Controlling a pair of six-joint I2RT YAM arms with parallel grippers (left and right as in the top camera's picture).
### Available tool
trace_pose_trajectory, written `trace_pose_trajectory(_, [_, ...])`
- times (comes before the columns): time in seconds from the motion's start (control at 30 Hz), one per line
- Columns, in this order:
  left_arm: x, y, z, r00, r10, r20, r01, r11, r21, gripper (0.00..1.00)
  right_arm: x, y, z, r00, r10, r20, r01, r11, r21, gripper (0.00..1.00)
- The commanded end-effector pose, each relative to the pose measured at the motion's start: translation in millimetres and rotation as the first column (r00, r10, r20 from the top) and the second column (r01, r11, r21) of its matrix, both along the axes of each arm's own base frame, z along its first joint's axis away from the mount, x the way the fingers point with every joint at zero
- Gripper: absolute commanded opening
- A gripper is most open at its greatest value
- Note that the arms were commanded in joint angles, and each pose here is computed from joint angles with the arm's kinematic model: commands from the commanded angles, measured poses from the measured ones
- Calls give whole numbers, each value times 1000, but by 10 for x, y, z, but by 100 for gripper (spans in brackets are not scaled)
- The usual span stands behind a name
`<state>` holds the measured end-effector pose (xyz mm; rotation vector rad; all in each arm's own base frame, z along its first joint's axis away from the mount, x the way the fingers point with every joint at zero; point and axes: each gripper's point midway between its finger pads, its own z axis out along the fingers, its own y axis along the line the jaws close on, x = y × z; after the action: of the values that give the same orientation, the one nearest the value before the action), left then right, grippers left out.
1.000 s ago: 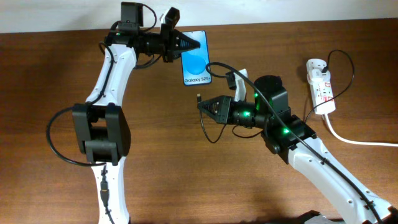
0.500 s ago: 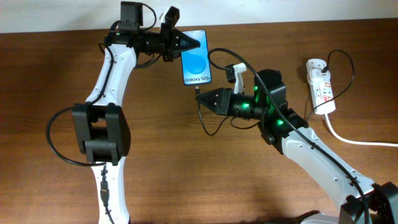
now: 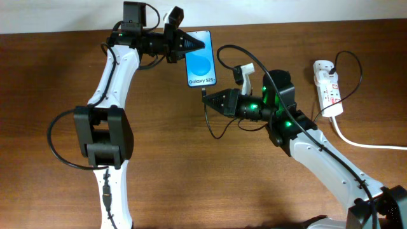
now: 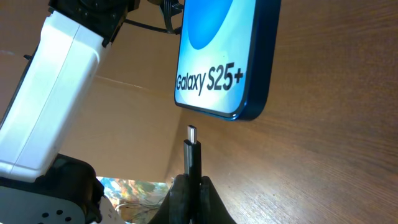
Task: Plug charger to phone and switch on socket
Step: 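Lift the plug with the right gripper toward the phone's bottom port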
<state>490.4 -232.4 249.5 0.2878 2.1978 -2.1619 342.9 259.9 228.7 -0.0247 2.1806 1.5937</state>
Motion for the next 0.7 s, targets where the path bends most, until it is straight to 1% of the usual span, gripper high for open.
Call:
trace_pose_trajectory(0.0, [-49,7,137,1000,-24,17,24,999,-28,0,-34,26,14,999,31,-9,-31,999,14,4])
trace_pose_trajectory(0.3, [-48,7,136,1000,-23,17,24,999,-27,0,-48,28,5,999,36,-19,-36,999,15,4])
trace_pose_trajectory(0.43, [-44,6,139,999,-23,25,24,999,-28,0,-71,19,-55,998,36,-53,-35,999,4,4])
trace_pose_trajectory(0.57, [-42,6,142,999,-23,28,24,999,-28,0,-55,16,-48,999,28,-46,-28,1000,3,4])
trace_pose_trajectory(0.67, [-43,6,141,999,-23,28,24,999,-28,0,-32,24,10,1000,28,-14,-28,1000,14,4])
